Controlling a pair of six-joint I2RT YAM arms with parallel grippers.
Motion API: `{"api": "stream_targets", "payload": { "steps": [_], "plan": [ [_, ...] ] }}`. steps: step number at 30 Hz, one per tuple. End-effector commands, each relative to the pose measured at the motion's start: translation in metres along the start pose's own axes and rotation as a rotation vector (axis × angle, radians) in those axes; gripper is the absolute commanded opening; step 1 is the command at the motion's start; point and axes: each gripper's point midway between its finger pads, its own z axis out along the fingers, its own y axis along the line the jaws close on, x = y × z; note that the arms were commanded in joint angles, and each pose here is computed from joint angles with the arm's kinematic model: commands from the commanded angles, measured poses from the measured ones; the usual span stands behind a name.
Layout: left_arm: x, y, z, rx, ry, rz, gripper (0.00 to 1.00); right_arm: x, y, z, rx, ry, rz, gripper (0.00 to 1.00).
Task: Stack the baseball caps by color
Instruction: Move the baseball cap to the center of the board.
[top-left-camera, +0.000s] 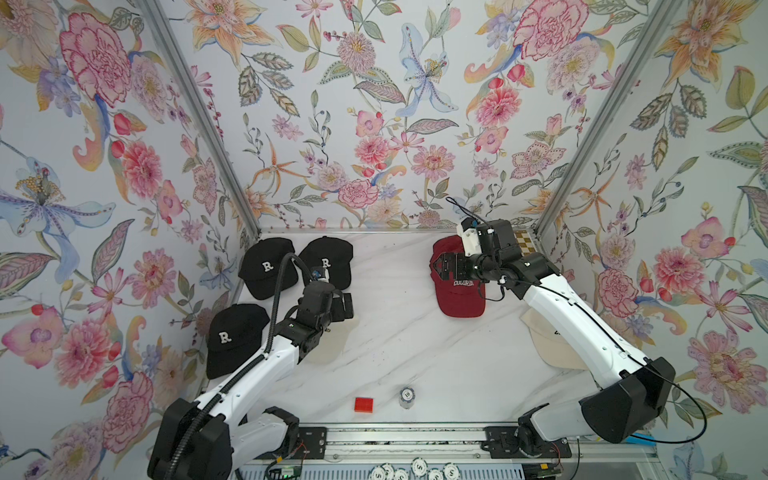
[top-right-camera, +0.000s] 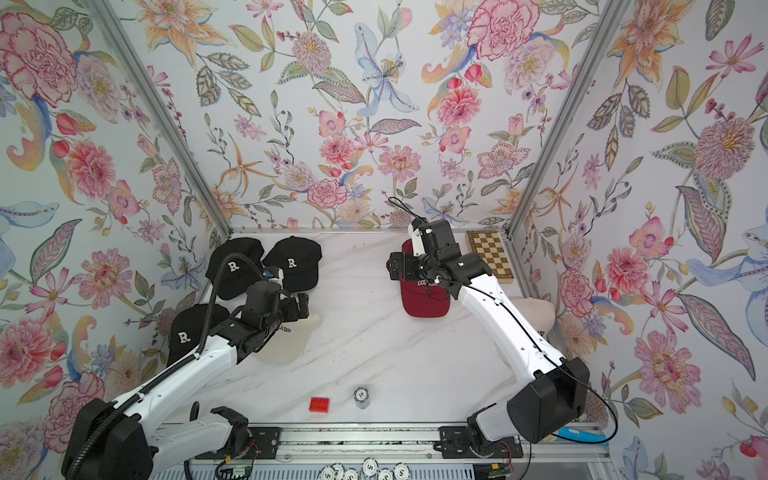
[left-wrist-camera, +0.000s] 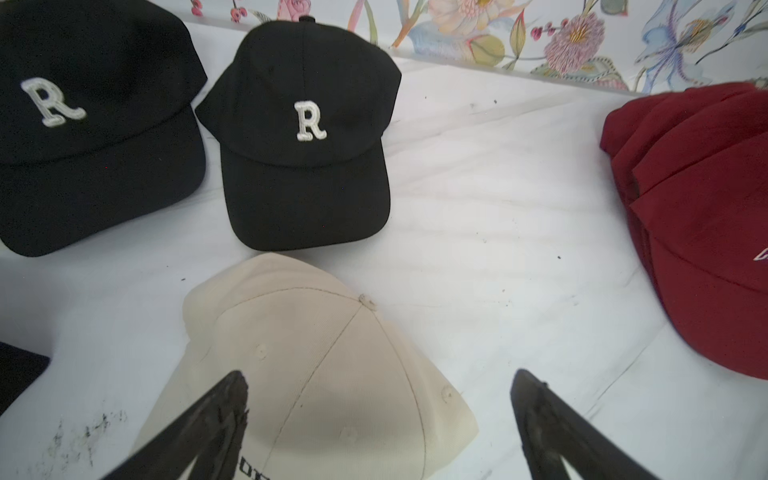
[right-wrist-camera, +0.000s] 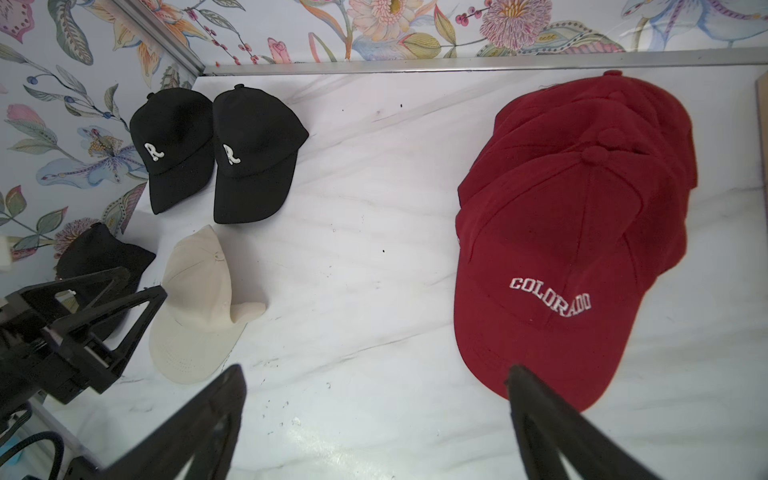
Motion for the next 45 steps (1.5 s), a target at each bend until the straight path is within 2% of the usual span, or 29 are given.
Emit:
{"api": "stream_targets", "payload": {
  "steps": [1, 6, 11, 14, 21, 27, 36, 45],
  "plan": [
    [-0.004, 0.013, 0.012, -0.063, 0.063, 0.024, 1.0, -0.008, 0.002, 0.002, -0.034, -0.004, -0.006, 0.99],
    [0.001, 0.024, 0.03, -0.153, 0.194, 0.161, 0.99, -0.021, 0.007, -0.002, -0.088, -0.01, 0.021, 0.99],
    [0.005, 0.031, 0.033, -0.178, 0.293, 0.317, 0.97, -0.021, 0.013, -0.006, -0.13, -0.004, 0.028, 0.99],
    [0.011, 0.035, 0.033, -0.154, 0.339, 0.33, 0.95, -0.018, 0.018, -0.005, -0.158, 0.023, 0.034, 0.99],
    [0.017, 0.034, 0.018, -0.078, 0.364, 0.368, 0.96, -0.012, 0.041, -0.011, -0.242, 0.071, 0.024, 0.99],
    [0.024, 0.028, 0.02, 0.007, 0.377, 0.414, 0.95, -0.005, 0.062, -0.004, -0.295, 0.11, 0.01, 0.99],
    [0.026, 0.047, 0.035, -0.002, 0.385, 0.361, 0.85, -0.009, 0.073, -0.006, -0.305, 0.097, -0.011, 0.99],
    [0.041, 0.044, 0.046, 0.05, 0.428, 0.322, 0.76, -0.011, 0.064, -0.017, -0.282, 0.074, -0.005, 0.99]
  ]
}}
